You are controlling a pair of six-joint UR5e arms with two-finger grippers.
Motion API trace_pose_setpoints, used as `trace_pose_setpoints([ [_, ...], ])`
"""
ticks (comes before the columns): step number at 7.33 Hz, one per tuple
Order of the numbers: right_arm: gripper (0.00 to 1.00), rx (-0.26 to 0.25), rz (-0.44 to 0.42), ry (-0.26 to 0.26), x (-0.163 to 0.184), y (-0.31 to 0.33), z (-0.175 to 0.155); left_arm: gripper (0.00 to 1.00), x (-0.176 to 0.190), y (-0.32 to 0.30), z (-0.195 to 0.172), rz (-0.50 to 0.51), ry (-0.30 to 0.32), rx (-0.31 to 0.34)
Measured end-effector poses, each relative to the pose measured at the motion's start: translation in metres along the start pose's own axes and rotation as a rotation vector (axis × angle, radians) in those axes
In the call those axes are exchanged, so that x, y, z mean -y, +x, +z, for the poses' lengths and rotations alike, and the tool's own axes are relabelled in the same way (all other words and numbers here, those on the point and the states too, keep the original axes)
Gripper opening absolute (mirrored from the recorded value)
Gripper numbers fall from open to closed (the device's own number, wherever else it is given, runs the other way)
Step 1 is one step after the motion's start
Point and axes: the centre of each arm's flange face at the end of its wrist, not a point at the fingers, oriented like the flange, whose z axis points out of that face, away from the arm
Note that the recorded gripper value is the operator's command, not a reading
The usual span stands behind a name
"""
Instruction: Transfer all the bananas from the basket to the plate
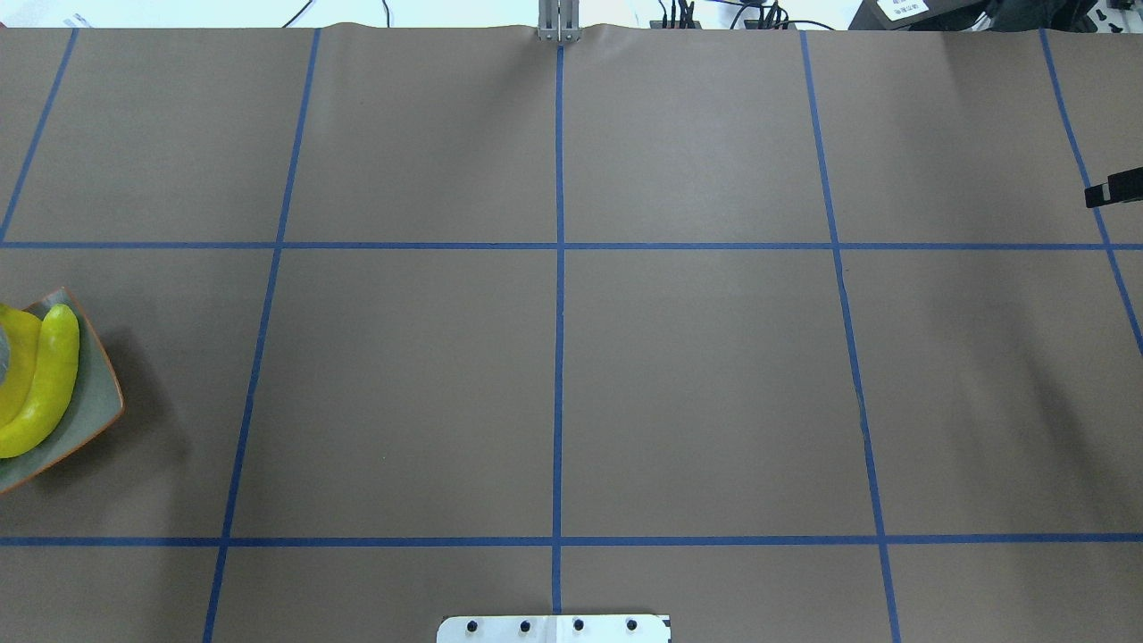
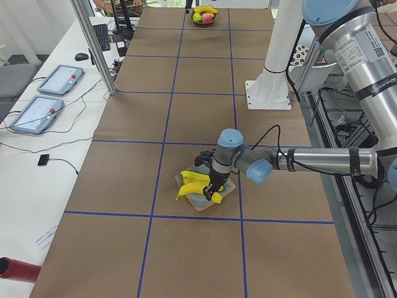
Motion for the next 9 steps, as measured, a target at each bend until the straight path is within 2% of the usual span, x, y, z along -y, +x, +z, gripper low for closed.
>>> trace_pose_setpoints([
  [3,1.0,-0.004,0.007,0.001,-0.002,0.005,-0.002,1.0,0.007,0.004,0.003,0.023,0.008,-0.003],
  [4,1.0,-0.007,0.009,0.002,-0.003,0.007,-0.003,1.0,0.016,0.005,0.001,0.026,0.025,-0.008],
  [6,1.0,-0.023,0.005,-0.003,-0.01,0.027,-0.006,1.0,0.045,0.009,-0.013,0.021,0.085,-0.059],
  [7,1.0,-0.038,-0.02,-0.017,-0.02,0.056,-0.007,1.0,0.063,0.004,-0.022,0.008,0.125,-0.072],
  [9,1.0,-0.074,-0.088,-0.058,-0.052,0.137,-0.007,1.0,0.082,0.001,-0.03,0.002,0.166,-0.078],
])
